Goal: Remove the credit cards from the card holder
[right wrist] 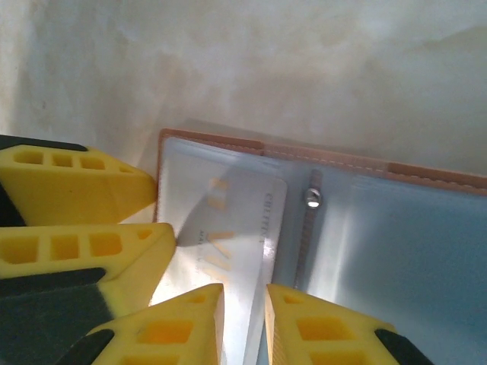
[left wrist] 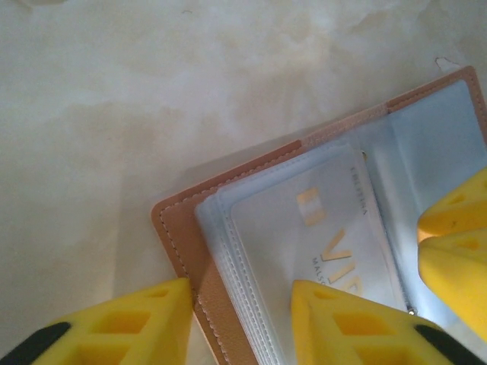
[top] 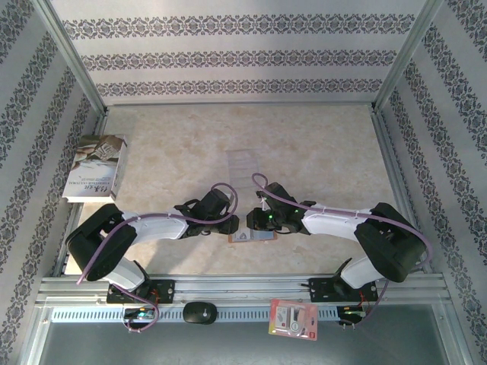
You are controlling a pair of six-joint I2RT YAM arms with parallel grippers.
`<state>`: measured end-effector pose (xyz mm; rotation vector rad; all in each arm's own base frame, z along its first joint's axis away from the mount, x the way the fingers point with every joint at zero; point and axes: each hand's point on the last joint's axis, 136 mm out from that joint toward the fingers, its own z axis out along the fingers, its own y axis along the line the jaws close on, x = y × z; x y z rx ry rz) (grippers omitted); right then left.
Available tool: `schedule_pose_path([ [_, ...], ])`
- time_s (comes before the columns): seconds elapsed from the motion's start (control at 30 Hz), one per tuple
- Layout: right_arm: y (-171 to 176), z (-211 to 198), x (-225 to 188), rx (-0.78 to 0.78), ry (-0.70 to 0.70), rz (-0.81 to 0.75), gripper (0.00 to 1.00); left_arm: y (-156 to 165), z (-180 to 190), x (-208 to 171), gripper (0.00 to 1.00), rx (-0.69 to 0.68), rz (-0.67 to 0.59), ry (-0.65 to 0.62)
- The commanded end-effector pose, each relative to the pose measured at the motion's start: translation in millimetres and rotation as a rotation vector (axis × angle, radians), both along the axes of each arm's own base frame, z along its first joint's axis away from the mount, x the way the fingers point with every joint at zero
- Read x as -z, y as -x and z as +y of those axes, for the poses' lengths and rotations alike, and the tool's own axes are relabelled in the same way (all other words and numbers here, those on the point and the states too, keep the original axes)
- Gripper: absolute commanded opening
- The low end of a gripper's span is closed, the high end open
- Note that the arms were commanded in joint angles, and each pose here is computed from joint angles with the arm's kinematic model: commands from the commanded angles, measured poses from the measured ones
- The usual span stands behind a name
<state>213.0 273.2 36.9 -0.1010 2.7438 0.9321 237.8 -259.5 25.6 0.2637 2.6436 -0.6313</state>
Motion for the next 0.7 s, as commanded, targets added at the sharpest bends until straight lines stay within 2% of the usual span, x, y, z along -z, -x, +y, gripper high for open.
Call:
schedule_pose_path([
  [0.0, 5, -10, 9, 0.003, 0.024, 0.017, 0.22, 2, -3, -7, 0.44, 0.014, -0.015, 0.0],
  [0.3, 5, -15, 7, -0.003, 0.039, -0.017, 0.22, 8, -13, -24, 0.42, 0.062, -0.056, 0.01],
  [0.43, 4, -16, 6, -0.001, 0.037, -0.024, 0.22, 9, -22, -35, 0.35, 0.077, -0.077, 0.038],
  [0.67, 4, -15, 5, -0.007, 0.034, -0.032, 0.23, 14, -22, -16, 0.34, 0.082, -0.017, 0.004],
])
